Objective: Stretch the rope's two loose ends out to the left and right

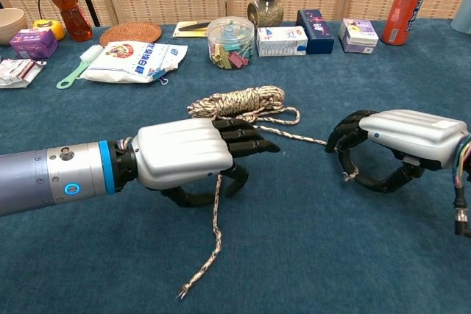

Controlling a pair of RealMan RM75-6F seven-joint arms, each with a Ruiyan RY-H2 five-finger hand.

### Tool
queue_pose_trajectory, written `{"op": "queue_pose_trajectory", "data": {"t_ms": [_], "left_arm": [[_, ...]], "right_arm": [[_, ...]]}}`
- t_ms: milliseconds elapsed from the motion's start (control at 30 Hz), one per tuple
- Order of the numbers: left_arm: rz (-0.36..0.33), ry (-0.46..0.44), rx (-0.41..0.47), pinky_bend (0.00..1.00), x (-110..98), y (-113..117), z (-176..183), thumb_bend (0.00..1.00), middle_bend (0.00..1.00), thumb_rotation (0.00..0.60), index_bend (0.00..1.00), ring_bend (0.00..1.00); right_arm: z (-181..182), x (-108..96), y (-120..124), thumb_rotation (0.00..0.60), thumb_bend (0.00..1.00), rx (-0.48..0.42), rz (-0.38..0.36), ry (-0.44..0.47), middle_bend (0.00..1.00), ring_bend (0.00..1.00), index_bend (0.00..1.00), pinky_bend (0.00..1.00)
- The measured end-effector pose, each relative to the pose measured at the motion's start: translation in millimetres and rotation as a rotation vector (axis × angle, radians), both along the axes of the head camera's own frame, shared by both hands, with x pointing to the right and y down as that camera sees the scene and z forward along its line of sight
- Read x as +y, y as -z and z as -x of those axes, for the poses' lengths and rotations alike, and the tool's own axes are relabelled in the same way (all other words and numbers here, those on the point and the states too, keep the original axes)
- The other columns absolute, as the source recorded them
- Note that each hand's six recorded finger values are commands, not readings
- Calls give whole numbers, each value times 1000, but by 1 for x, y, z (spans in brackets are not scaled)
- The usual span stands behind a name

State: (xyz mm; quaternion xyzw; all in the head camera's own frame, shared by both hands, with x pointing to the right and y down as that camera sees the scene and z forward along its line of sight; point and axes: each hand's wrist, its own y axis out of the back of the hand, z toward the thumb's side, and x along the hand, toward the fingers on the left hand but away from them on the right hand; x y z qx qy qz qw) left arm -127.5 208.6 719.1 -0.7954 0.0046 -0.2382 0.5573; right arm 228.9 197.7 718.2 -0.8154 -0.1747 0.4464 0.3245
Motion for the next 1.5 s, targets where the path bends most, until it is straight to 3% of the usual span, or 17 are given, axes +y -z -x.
{"op": "queue_pose_trajectory", "data": {"t_ms": [567,900,1500], "left_arm": [[3,0,-16,0,0,-4,3,459,0,600,571,0],[10,7,-12,0,0,-3,4,460,0,600,603,0],[29,96,14,0,-16,10,32,461,0,600,643,0]], "right_arm": [[-1,0,-1,600,535,4,-1,-4,260,124,607,0],[-1,0,0,600,536,4,0,-4,259,125,613,0],[-3,-5,4,600,537,-5,-19,-19,277,150,639,0]]}}
